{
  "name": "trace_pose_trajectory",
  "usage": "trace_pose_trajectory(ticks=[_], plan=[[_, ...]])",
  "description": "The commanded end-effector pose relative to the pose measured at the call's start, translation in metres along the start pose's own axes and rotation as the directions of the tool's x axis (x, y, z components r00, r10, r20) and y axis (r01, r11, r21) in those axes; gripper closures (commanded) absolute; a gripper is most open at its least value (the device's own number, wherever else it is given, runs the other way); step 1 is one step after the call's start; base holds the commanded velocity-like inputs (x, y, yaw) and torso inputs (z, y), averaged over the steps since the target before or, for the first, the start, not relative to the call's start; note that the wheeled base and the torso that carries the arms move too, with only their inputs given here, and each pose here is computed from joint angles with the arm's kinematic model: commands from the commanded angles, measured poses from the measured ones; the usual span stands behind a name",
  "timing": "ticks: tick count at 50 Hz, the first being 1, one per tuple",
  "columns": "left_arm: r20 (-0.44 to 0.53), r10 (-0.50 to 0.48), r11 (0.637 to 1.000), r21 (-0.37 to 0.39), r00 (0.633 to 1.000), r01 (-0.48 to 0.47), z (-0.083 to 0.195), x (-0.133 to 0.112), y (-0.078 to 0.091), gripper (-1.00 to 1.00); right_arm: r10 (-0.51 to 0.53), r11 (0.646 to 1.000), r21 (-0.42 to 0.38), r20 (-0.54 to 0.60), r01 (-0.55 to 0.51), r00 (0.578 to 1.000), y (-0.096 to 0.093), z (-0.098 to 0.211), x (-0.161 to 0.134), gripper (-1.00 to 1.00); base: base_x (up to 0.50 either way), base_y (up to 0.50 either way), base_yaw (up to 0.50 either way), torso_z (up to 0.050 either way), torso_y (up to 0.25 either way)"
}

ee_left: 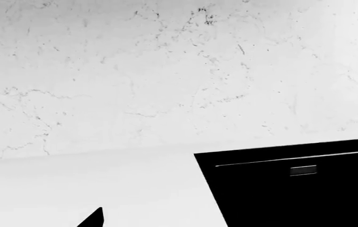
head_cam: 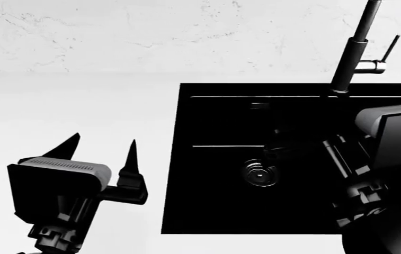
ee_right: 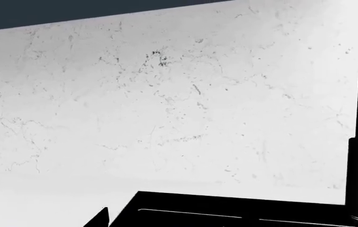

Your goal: Pick and place the shaker into the drawer. Then close the cabinet.

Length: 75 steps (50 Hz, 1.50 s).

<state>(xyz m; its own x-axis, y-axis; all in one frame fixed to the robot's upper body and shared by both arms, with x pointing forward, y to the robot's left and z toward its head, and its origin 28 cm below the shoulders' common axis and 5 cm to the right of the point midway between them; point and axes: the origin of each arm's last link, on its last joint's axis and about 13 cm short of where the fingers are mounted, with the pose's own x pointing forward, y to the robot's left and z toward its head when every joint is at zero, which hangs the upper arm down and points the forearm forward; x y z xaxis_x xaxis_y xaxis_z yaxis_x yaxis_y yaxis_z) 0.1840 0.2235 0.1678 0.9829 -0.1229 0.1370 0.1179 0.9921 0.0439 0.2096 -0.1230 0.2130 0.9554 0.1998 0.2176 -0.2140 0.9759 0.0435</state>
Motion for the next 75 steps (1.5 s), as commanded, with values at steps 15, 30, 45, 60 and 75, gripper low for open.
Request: trace_pose_trajectory(ticks=[15, 30, 45, 60, 75], plan=[[0.001, -0.025, 1.0, 0.002, 1.0, 0.025, -0.001, -0.001, -0.001, -1.0, -0.003, 1.0, -0.002, -0.002, 0.003, 1.0, 0.0, -0.001, -0.002, -1.0, 0.0, -0.5, 0.0, 0.0, 0.0], [-0.002, -0.029, 1.0, 0.0, 1.0, 0.029, -0.003, 0.0, -0.001, -1.0, 0.0, 1.0, -0.002, 0.0, 0.0, 1.0, 0.002, -0.001, -0.002, -1.0, 0.0, -0.5, 0.0, 0.0, 0.0], [-0.01, -0.031, 1.0, 0.002, 0.999, 0.031, -0.004, 0.0, -0.002, -1.0, -0.01, 1.0, -0.003, 0.017, 0.01, 1.0, 0.001, -0.004, -0.002, -1.0, 0.0, -0.39, 0.0, 0.0, 0.0], [-0.006, -0.047, 0.999, 0.012, 0.999, 0.047, -0.001, 0.003, -0.003, -1.0, -0.462, 0.881, -0.077, 0.062, 0.466, 0.885, -0.072, 0.03, 0.017, -1.0, 0.0, 0.0, 0.0, 0.0, 0.0], [0.009, -0.089, 0.996, 0.008, 0.996, 0.089, 0.002, 0.007, -0.008, -1.0, -0.265, 0.918, -0.101, 0.563, 0.383, 0.783, -0.034, 0.189, -0.005, -1.0, 0.0, 0.0, 0.0, 0.0, 0.0]])
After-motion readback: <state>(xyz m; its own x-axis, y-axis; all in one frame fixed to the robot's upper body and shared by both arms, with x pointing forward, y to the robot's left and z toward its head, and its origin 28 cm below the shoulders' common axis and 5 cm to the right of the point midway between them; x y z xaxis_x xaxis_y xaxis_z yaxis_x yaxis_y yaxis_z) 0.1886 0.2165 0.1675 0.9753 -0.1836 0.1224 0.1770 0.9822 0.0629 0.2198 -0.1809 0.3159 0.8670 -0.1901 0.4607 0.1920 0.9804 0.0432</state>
